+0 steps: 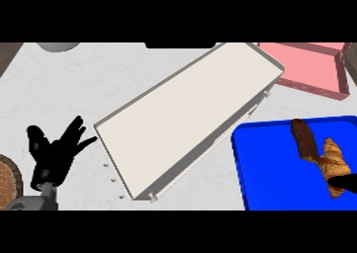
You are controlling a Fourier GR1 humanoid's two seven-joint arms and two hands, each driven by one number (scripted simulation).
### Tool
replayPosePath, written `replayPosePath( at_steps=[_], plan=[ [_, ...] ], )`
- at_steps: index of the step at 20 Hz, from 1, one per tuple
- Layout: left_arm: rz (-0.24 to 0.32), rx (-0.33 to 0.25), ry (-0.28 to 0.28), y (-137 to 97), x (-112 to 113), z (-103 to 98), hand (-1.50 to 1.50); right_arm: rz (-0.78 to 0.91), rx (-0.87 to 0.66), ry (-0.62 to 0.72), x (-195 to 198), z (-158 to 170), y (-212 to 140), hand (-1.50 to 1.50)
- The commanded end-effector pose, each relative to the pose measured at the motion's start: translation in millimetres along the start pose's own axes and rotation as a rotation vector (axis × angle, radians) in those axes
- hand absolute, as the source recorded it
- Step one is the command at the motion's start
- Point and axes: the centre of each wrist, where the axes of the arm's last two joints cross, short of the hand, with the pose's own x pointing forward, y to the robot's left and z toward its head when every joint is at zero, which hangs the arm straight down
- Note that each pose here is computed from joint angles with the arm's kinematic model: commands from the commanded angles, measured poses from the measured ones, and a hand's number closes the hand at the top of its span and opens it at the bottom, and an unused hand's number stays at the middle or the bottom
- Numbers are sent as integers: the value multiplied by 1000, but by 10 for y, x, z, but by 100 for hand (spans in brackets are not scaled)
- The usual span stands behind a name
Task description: Pick the croissant from the tray and place it in the tiered shelf
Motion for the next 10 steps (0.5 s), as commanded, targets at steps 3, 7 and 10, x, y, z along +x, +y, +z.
replayPosePath(
  at_steps=[3,7,10],
  plan=[
    [8,1,35,188,-164,90,0,-6,-7,18,78,66,39,-150],
    [-12,-10,38,-157,-40,-62,0,30,-21,36,124,-185,307,-150],
    [15,-16,37,-10,-114,208,0,61,-45,77,102,-264,317,-150]
  ],
)
